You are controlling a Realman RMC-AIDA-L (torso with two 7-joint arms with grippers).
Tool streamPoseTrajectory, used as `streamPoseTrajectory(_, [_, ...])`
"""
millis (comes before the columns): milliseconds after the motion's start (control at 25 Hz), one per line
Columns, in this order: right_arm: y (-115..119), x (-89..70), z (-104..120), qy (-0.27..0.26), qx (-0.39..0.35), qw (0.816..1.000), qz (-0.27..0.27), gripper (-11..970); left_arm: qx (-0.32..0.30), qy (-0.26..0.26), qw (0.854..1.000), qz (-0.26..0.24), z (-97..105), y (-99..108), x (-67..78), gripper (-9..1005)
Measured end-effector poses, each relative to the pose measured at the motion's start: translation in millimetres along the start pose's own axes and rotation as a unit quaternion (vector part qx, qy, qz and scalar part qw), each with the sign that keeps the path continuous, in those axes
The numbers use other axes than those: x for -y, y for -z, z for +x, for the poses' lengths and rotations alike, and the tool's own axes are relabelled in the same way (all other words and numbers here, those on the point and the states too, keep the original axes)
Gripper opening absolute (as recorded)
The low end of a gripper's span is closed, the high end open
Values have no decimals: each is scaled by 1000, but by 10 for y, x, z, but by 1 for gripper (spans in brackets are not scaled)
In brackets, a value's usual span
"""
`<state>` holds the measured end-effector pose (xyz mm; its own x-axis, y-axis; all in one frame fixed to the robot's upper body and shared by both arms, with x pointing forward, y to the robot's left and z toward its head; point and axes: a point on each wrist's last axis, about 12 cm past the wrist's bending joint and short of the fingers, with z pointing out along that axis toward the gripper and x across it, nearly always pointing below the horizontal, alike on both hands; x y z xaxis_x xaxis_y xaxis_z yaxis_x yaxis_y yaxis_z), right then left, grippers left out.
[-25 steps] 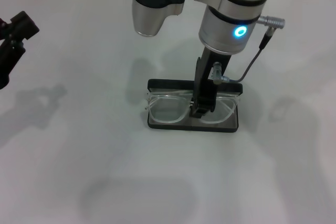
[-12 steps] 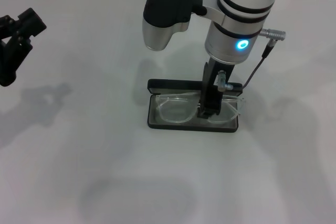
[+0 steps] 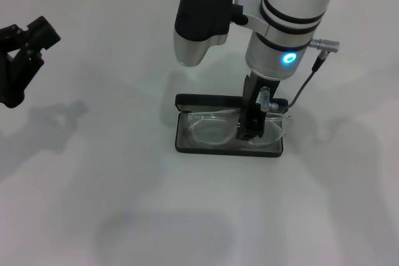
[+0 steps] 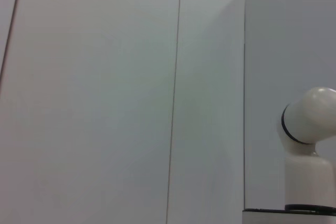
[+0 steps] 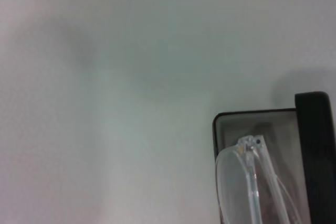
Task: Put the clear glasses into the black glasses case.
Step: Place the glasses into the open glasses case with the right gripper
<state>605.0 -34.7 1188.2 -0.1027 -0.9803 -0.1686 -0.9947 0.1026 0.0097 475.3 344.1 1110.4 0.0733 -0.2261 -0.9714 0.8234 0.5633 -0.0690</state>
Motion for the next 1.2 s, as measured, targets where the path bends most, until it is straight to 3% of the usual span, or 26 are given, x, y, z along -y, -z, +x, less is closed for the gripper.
streamPoseTrajectory(1200, [-59,15,55,-11,9,1000,-4,131,2,4,1000,-2,33,-8,33,95])
